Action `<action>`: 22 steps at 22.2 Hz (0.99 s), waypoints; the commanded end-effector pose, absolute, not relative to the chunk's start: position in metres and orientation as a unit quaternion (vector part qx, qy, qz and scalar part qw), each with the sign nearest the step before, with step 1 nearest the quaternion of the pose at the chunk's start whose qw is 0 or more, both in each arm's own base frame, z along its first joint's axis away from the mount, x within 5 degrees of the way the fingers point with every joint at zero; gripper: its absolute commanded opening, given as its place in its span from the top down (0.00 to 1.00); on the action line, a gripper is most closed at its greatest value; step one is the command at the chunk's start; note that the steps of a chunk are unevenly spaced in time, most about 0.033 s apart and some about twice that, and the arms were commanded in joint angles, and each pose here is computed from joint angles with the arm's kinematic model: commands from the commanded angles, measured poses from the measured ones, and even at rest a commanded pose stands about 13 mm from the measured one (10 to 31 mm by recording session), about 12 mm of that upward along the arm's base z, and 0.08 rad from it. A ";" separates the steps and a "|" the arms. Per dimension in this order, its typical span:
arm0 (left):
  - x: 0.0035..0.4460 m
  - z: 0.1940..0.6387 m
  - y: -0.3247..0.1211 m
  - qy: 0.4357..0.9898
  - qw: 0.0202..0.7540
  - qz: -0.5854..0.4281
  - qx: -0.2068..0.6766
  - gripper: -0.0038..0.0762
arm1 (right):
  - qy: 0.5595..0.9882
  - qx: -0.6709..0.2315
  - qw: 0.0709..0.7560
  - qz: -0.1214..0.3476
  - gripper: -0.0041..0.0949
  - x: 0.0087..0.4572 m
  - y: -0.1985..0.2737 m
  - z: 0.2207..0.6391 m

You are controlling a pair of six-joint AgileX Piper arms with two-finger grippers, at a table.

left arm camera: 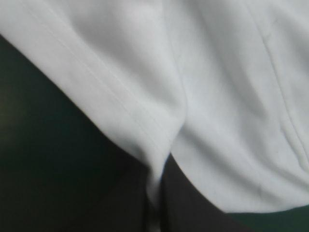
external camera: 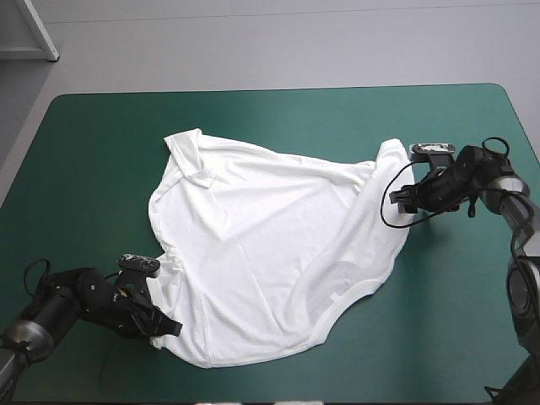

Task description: Fold the cloth

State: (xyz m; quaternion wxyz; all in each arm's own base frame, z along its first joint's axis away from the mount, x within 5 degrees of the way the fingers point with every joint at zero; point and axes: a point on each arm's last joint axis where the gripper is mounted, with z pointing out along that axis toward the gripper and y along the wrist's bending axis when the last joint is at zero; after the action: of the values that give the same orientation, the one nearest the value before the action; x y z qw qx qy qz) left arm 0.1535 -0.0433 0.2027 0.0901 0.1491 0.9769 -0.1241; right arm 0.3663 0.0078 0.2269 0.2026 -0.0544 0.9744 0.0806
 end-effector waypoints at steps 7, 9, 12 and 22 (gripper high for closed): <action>0.164 0.209 -0.044 0.972 0.141 -0.114 0.146 0.93 | 0.964 -0.104 0.220 0.107 0.59 0.373 0.036 0.229; 0.166 0.210 -0.044 0.972 0.150 -0.112 0.144 0.93 | 0.964 -0.107 0.213 0.115 0.74 0.371 0.041 0.229; 0.170 0.211 -0.044 0.969 0.175 -0.110 0.138 0.93 | 0.965 -0.123 0.190 0.136 0.97 0.368 0.045 0.232; 0.204 0.354 -0.047 0.891 0.414 -0.095 0.163 0.93 | 0.845 -0.189 0.475 0.159 0.97 0.285 0.052 0.459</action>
State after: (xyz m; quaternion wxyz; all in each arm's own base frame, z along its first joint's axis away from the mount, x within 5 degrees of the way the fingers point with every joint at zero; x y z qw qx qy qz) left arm 0.1986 -0.0455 0.2960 0.3080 0.1615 0.9325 -0.0974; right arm 0.3257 0.0513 0.3823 0.3506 -0.1754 0.9050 0.1651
